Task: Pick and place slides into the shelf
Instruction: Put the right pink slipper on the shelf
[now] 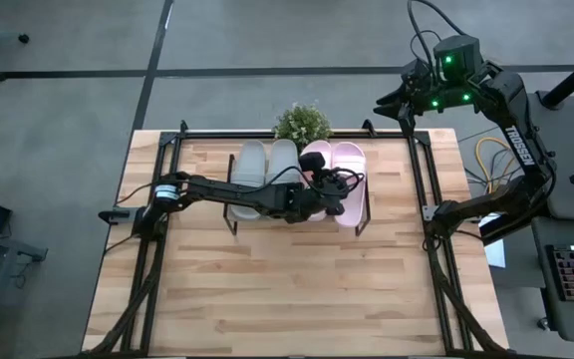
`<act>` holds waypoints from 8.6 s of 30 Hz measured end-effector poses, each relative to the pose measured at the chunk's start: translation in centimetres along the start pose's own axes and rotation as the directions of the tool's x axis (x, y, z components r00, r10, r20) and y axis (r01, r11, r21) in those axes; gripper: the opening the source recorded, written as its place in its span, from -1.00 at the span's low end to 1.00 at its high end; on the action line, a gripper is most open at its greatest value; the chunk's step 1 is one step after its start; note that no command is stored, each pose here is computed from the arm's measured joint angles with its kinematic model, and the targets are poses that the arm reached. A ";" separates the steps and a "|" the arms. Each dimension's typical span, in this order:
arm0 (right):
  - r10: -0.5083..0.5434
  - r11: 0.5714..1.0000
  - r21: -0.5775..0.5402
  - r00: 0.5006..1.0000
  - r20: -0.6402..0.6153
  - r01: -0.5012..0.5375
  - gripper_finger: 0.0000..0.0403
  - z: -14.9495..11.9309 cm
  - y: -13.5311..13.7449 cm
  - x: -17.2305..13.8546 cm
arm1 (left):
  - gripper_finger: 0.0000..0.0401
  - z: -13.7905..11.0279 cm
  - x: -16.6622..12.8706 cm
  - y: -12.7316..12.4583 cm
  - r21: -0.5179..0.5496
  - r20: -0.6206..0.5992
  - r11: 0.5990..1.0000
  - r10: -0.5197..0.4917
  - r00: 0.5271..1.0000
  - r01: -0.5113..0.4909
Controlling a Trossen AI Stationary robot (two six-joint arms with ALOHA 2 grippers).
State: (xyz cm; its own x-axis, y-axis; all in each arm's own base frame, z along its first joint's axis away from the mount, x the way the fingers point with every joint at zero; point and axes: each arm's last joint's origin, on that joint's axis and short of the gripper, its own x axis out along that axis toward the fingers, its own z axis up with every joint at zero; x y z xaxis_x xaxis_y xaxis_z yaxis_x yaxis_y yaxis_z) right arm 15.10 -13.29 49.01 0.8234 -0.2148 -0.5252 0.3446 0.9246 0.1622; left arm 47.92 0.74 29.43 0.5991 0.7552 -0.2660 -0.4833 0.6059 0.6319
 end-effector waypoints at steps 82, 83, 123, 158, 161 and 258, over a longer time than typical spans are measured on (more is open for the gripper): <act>-0.299 0.882 -0.414 0.947 -0.120 0.227 -0.42 -3.4 11.2 1.1 | 0.23 1.1 -22.0 25.3 -0.177 0.639 0.617 -0.520 0.567 0.766; -0.321 0.872 -0.426 0.938 -0.129 0.240 -0.42 -3.7 11.6 1.7 | 0.23 0.7 -22.6 25.9 -0.178 0.645 0.618 -0.515 0.565 0.766; -0.520 0.753 -0.587 0.814 -0.258 0.296 -0.19 -11.4 17.0 13.8 | 0.23 -4.5 -28.0 31.2 -0.189 0.616 0.630 -0.521 0.591 0.753; -0.723 0.591 -0.659 0.668 -0.176 0.466 -0.38 -14.4 15.9 18.4 | 0.23 -4.6 -28.1 31.2 -0.190 0.613 0.629 -0.524 0.591 0.754; -0.723 0.592 -0.653 0.670 -0.170 0.472 -0.50 -14.4 15.9 18.6 | 0.23 -4.6 -28.1 31.2 -0.190 0.613 0.629 -0.524 0.591 0.754; -0.468 0.879 -0.145 0.880 -0.077 0.455 -0.96 -17.4 13.0 14.0 | 0.23 -3.2 -26.5 29.7 -0.190 0.597 0.627 -0.537 0.596 0.756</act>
State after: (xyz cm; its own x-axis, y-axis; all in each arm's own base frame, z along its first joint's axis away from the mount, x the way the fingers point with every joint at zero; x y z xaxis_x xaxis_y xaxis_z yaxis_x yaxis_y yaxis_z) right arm 23.25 1.21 29.20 0.5287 -0.5979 -0.6025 0.6120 0.7603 -0.2176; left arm 15.61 -0.49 52.94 0.9977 -0.0247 -0.0639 0.0284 0.9980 0.0570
